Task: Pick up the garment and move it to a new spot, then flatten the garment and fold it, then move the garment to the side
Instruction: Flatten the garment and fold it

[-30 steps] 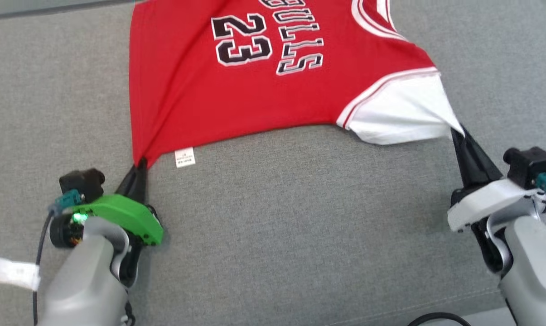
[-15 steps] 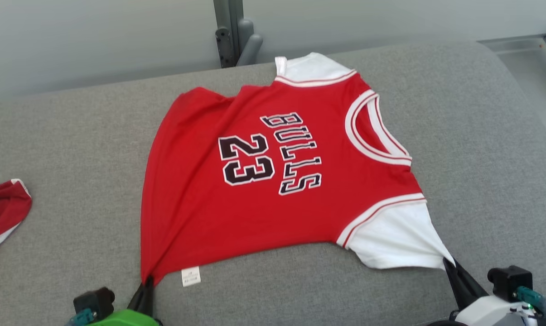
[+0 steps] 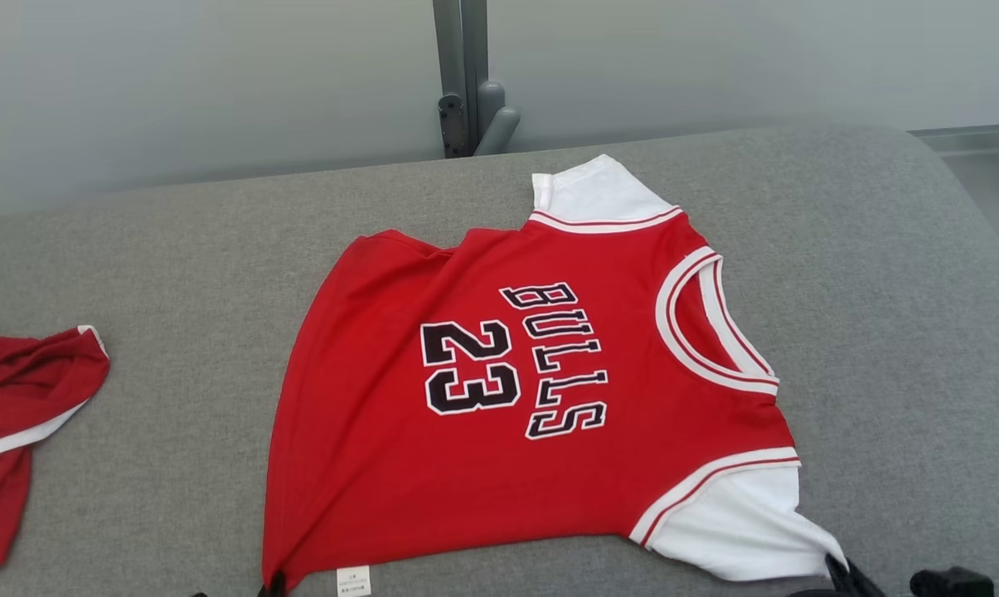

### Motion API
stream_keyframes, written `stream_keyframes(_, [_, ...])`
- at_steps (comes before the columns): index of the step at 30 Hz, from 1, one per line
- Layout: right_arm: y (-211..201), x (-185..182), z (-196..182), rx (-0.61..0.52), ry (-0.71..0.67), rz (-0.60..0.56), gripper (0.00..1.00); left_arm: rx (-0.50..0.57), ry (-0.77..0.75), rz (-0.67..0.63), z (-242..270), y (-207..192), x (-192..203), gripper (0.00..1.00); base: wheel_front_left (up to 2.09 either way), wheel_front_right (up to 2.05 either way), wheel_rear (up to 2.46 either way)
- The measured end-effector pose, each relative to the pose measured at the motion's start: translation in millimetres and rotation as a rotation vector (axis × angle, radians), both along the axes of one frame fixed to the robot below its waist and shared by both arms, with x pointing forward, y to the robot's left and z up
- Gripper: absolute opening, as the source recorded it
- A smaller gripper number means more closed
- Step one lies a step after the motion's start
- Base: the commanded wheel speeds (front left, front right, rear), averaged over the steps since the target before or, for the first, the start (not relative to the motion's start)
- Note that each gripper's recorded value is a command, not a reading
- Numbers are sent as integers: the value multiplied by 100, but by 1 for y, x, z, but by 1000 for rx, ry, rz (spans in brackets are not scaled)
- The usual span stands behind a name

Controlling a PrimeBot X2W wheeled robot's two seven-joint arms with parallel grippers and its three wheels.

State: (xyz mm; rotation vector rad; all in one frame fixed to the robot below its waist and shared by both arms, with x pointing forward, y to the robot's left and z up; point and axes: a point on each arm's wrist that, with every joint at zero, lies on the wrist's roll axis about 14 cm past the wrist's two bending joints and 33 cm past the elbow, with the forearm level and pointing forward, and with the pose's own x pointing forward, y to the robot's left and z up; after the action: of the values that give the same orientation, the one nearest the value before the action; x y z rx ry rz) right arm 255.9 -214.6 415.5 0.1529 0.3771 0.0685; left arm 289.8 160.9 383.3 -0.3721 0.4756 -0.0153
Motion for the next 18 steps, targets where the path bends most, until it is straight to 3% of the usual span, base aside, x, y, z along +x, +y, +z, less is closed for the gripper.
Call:
stream_keyframes(7, [4,69,84,25,-293,-9,0,16,-204,-91,54,-23,41,0,0,0,0])
stream_keyframes(12, [9,108,118,14,-401,9,0,18,-325,-119,90,-30,74,0,0,0,0])
stream_keyframes(18, [9,150,134,-25,-448,22,0,13,-349,-108,97,-28,98,0,0,0,0])
